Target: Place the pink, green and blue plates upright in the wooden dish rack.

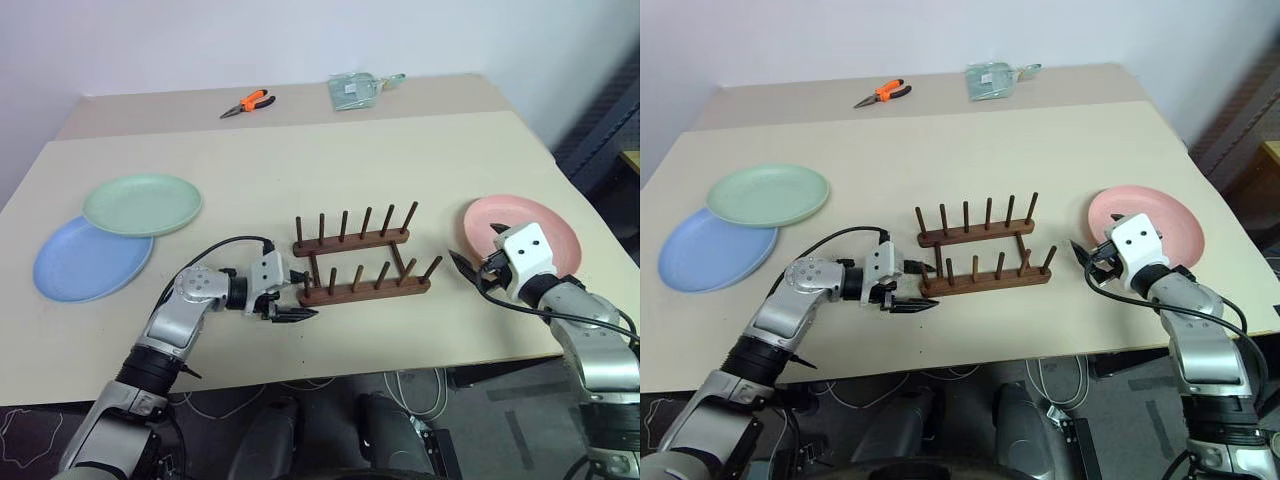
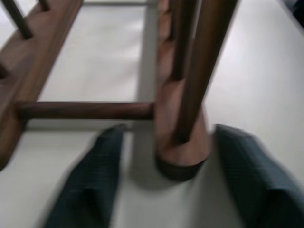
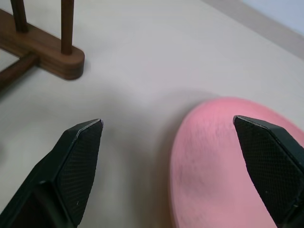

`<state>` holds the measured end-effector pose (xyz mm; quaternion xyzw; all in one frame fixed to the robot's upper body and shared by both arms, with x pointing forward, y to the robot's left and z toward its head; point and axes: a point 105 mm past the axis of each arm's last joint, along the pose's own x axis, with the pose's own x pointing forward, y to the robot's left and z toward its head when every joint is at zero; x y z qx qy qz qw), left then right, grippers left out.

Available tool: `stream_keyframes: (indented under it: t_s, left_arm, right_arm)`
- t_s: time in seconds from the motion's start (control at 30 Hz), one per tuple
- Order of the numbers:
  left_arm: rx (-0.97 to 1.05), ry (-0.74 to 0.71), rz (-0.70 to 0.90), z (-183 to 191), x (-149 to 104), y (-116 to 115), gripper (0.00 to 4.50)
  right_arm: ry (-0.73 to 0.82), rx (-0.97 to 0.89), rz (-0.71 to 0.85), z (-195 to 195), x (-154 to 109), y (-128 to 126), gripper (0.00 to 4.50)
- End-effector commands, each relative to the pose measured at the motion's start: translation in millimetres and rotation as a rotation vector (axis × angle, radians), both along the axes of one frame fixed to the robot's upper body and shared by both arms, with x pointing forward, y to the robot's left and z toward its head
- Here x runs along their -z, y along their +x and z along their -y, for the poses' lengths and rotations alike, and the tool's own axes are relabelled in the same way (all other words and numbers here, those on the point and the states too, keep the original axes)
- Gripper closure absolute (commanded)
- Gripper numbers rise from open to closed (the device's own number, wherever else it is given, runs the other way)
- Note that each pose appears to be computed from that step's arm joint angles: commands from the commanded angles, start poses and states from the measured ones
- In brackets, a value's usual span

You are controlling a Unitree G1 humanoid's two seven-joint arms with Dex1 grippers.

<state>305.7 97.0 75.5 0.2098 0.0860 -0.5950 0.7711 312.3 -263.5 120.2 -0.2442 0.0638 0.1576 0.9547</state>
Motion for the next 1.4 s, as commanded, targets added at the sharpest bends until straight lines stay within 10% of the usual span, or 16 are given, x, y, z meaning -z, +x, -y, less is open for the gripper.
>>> stream_keyframes:
  t_s: [0.03, 0.17, 0.33, 0.63, 1.1, 1.23, 1.4]
  left_arm:
    - [-0.139, 0.070, -0.020, -32, 10, 3, 0.74]
    - [-0.179, 0.091, -0.118, -56, 14, -20, 1.66]
    - [-0.066, -0.019, -0.283, -23, 9, -65, 4.03]
    - [-0.264, -0.103, -0.184, 21, 22, -34, 4.03]
    - [-0.689, -0.148, -0.011, 0, 30, 38, 4.03]
    - [-0.681, -0.166, 0.011, 2, 24, 41, 4.07]
    - [-0.662, -0.206, 0.011, 1, 17, 36, 4.07]
  right_arm:
    - [-0.009, -0.033, 0.002, 10, -14, -14, 0.53]
    - [0.019, -0.175, -0.127, -6, -5, -42, 2.33]
    - [0.107, -0.409, -0.302, -66, 16, -72, 4.50]
    - [-0.057, -0.197, -0.255, -70, 54, -29, 4.50]
    - [-0.061, -0.075, -0.086, -77, 43, 32, 4.50]
    - [-0.068, -0.089, -0.056, -65, 27, 30, 3.36]
    - [-0.221, 0.007, 0.025, -18, -2, 12, 0.76]
